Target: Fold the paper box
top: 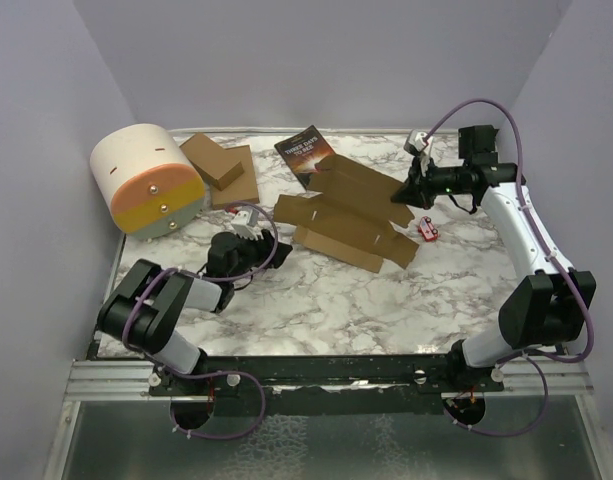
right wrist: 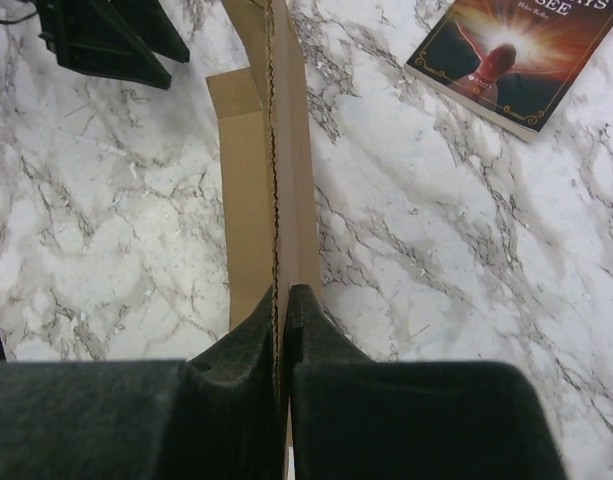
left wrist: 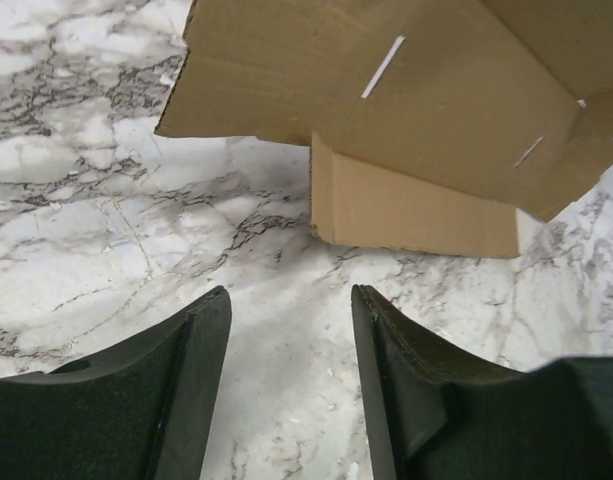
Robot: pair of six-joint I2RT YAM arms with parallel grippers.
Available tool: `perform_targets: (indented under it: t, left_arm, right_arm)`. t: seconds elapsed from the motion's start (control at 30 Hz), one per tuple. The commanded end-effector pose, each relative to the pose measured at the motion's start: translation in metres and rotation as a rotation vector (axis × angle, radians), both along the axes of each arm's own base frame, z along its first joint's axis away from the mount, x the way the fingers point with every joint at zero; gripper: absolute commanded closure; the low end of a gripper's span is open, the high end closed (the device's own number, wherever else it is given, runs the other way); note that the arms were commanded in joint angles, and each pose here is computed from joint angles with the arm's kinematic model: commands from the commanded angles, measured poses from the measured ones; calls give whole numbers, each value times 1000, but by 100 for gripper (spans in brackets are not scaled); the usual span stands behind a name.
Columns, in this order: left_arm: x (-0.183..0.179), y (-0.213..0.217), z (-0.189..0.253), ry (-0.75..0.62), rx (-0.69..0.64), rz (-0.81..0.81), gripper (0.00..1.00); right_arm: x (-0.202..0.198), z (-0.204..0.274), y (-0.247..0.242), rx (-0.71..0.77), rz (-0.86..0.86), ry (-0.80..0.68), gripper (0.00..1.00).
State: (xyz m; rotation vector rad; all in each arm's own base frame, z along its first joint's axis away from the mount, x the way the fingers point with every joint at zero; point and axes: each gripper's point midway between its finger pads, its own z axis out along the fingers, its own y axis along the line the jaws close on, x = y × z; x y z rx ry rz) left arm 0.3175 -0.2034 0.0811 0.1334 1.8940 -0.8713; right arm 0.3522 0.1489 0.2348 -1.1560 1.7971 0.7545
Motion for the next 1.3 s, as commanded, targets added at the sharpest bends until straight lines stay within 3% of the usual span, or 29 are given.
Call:
perform_targets:
  t: [0.0, 0.3, 0.33, 0.43, 0.5, 0.63, 0.9, 1.27]
  left_arm:
    - [20, -19, 14, -69, -75, -35, 49]
    - [21, -26, 13, -80, -67, -43, 53]
    - [19, -22, 12, -79, -64, -32, 56]
    - [18, -5, 7, -51, -62, 31, 80]
    - [23, 11, 1, -10, -57, 96, 87]
    - [33, 19, -3, 23, -53, 134, 92]
    - [54, -11, -14, 44, -131, 30, 93]
    - [34, -39, 0, 1, -232, -84, 80]
  right_arm:
    - [0, 2, 3, 38, 14, 2, 99]
    - [0, -3, 3, 37, 15, 11, 99]
    - [0, -4, 2, 36, 15, 10, 99]
    - [0, -7, 3, 36, 19, 19, 99]
    - [-1, -8, 3, 38, 22, 22, 99]
    - [-2, -8, 4, 43, 28, 22, 99]
    - [-5, -5, 6, 54, 41, 20, 99]
    - [-5, -10, 5, 50, 40, 29, 99]
